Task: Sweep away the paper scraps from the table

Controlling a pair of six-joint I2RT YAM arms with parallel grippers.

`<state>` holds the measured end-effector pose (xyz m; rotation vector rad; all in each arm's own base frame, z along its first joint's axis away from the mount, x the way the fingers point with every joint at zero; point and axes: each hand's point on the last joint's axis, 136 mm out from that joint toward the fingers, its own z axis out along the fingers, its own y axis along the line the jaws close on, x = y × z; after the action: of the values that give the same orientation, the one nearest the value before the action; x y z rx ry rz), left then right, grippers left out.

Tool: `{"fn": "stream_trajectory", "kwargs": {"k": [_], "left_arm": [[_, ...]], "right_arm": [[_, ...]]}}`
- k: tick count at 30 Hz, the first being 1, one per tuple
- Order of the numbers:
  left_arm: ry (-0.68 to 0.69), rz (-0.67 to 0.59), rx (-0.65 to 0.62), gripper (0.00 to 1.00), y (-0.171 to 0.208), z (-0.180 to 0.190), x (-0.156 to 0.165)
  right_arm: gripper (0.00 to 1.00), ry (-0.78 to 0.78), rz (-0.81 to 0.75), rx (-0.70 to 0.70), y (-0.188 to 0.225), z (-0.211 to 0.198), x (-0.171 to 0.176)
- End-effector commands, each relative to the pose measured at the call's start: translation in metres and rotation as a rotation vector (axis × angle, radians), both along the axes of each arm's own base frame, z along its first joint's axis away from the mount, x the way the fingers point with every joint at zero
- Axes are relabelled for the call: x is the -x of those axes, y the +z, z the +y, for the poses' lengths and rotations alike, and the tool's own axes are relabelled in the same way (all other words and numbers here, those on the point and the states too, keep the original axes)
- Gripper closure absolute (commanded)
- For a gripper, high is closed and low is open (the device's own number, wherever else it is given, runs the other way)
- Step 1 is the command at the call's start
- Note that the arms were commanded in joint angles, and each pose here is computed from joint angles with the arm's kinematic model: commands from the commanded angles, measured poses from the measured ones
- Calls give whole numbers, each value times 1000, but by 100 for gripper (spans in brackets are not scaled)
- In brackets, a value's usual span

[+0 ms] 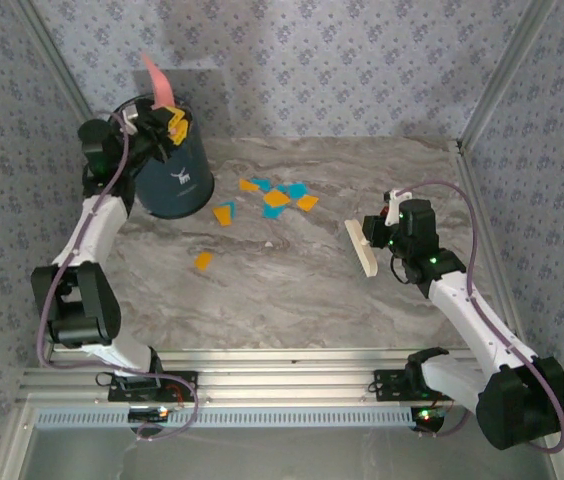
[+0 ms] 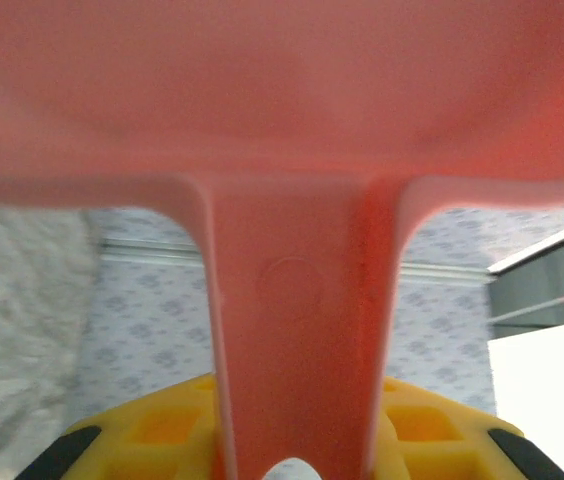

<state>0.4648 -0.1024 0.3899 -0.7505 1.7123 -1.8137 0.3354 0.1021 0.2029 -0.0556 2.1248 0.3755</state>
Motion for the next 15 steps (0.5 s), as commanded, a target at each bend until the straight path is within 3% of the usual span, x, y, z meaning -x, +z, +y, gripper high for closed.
{"fn": "stream_trajectory", "kwargs": {"k": [1, 8, 15], "left_arm": [[-52, -113, -260, 100, 15, -8, 32], [-104, -114, -601, 100, -9, -6, 56], [-280, -146, -928, 100, -44, -19, 93]], "right_arm": [[100, -5, -21, -21, 5, 2, 0], [100, 7, -29, -22, 5, 5, 0], [100, 2, -23, -36, 5, 6, 0]]}}
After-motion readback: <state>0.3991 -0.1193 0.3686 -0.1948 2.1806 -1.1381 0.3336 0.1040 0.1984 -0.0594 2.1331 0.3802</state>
